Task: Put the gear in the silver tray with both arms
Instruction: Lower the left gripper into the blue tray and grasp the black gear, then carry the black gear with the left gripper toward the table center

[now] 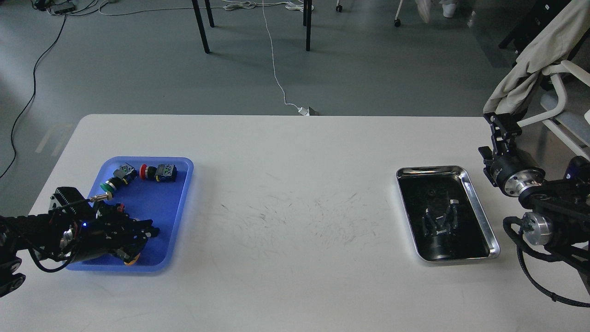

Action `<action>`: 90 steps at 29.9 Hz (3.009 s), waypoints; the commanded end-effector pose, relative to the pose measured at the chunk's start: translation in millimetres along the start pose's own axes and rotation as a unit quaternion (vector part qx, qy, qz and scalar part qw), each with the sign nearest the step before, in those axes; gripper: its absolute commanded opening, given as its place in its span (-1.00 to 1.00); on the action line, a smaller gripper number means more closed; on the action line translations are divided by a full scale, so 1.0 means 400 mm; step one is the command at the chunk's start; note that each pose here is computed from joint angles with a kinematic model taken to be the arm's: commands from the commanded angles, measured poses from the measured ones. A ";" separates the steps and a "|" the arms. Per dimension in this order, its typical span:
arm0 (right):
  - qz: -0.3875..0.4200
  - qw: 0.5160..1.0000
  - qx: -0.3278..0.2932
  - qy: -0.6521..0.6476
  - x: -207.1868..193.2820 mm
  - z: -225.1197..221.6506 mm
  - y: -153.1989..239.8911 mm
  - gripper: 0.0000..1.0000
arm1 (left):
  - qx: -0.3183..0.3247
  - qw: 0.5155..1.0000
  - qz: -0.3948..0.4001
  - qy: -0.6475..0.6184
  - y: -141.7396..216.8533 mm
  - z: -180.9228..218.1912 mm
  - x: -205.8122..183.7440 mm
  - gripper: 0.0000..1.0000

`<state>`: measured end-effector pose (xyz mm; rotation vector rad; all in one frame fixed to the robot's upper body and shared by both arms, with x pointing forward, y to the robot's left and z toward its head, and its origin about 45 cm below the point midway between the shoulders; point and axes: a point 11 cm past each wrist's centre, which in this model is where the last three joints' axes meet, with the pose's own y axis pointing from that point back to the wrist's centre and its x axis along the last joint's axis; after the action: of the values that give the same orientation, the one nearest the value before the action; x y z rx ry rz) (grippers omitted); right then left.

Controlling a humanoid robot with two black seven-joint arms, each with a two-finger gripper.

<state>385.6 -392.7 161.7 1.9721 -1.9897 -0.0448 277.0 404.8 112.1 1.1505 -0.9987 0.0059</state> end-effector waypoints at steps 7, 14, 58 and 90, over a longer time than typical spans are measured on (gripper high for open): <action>0.001 1.000 0.000 0.000 0.001 0.001 0.000 0.89 | 0.014 1.000 -0.001 -0.003 0.027 -0.023 0.004 -0.73; 0.002 1.000 -0.002 0.001 0.002 0.006 0.000 0.89 | 0.007 0.999 0.038 -0.008 0.069 -0.018 0.095 -0.78; 0.048 0.996 0.044 -0.065 0.046 -0.080 -0.027 0.90 | -0.311 0.929 0.103 -0.171 -0.305 0.662 0.659 -0.76; 0.053 0.996 0.035 -0.055 0.054 -0.060 -0.022 0.90 | -0.231 0.970 0.059 -0.052 -0.470 0.568 0.620 -0.69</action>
<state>400.9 -409.6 187.3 1.9405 -2.1940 -0.0601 365.6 30.4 146.1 0.6674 -1.0952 -0.1839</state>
